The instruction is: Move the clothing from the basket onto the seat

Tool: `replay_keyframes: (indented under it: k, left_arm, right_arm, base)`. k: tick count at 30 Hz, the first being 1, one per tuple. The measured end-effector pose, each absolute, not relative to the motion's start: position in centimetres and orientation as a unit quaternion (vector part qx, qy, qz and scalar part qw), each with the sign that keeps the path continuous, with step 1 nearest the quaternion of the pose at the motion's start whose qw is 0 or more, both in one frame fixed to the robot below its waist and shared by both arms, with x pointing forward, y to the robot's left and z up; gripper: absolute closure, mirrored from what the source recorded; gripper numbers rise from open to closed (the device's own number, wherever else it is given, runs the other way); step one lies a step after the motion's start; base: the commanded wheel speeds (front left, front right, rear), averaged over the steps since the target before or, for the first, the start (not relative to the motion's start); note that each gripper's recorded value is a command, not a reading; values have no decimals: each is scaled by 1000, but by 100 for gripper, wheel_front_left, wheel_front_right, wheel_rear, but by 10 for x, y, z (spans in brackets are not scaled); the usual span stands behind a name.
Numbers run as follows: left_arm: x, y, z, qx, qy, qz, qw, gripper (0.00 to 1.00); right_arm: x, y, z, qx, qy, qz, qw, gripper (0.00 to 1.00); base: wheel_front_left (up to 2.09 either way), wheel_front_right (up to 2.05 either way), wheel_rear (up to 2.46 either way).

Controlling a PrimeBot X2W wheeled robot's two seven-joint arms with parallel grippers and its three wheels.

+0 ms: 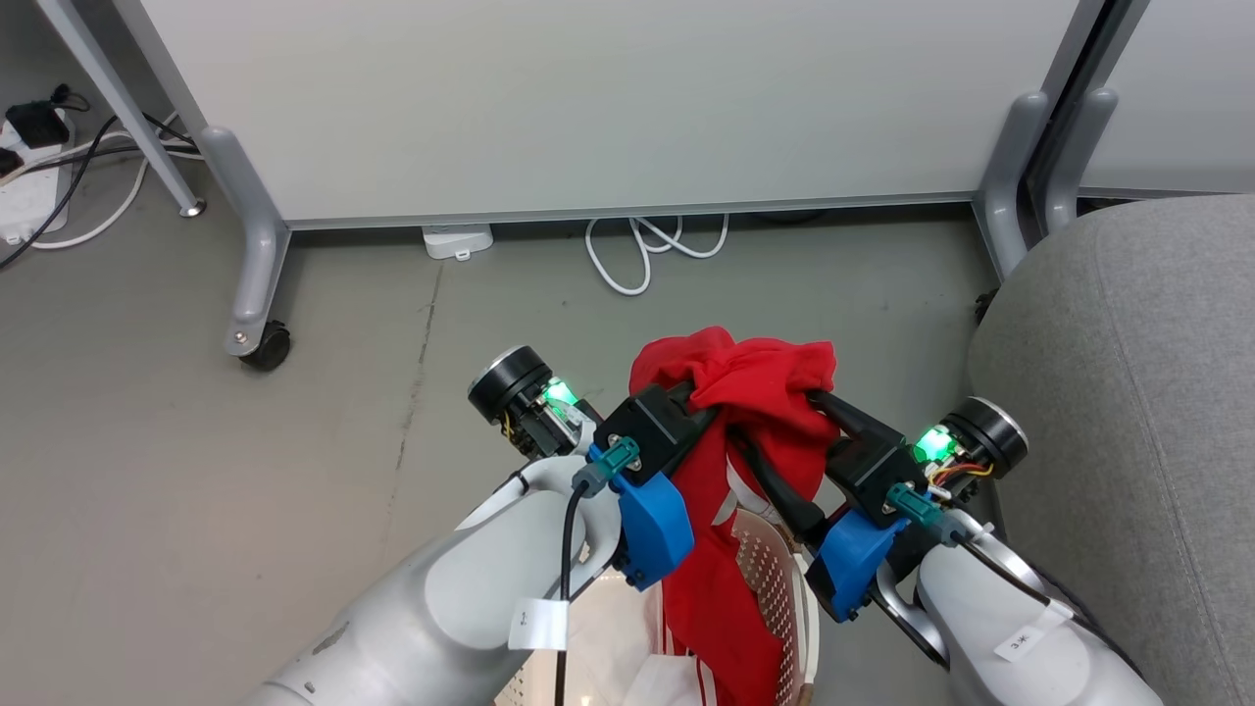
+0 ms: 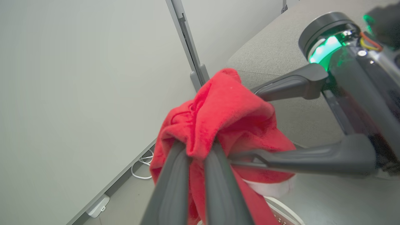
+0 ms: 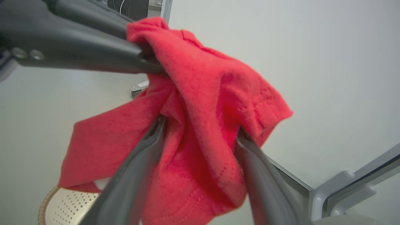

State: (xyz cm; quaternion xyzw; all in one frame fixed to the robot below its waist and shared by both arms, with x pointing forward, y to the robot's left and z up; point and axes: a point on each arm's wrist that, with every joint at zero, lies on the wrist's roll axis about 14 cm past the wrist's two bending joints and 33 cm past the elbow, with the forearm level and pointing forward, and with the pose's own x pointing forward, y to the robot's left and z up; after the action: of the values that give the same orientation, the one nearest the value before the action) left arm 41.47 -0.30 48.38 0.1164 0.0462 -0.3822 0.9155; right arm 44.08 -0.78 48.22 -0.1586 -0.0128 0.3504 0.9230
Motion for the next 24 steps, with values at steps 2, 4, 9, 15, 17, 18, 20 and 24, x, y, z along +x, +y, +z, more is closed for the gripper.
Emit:
replay_keyframes:
  k: [2, 4, 9, 15, 17, 18, 20, 24]
  left_arm:
    - [415, -4, 484, 117, 45, -383, 915, 100]
    - [415, -4, 485, 117, 44, -384, 915, 100]
    - [414, -5, 486, 117, 43, -384, 915, 100]
    - [415, -4, 487, 117, 42, -383, 915, 100]
    - [415, -5, 488, 117, 41, -383, 915, 100]
    - [415, -5, 488, 117, 40, -384, 915, 100]
    - [414, -5, 488, 118, 40, -385, 915, 100]
    - [415, -5, 488, 118, 40, -385, 915, 100]
  right_arm:
    - [441, -6, 480, -152, -7, 351, 924, 79]
    - [440, -4, 478, -148, -2, 353, 924, 100]
    - [439, -3, 477, -144, 1, 354, 924, 100]
    - [440, -4, 478, -142, 1, 354, 925, 100]
    - [439, -4, 479, -141, 1, 353, 925, 100]
    - [439, -4, 479, -141, 0, 353, 925, 100]
    - [440, -4, 480, -141, 0, 353, 925, 100]
    - [440, -5, 480, -140, -1, 351, 926, 100]
  base:
    - [0, 0, 0]
    - [0, 0, 0]
    - [0, 0, 0]
    - [0, 0, 0]
    - [0, 0, 0]
    - [0, 0, 0]
    - [0, 0, 0]
    - [0, 0, 0]
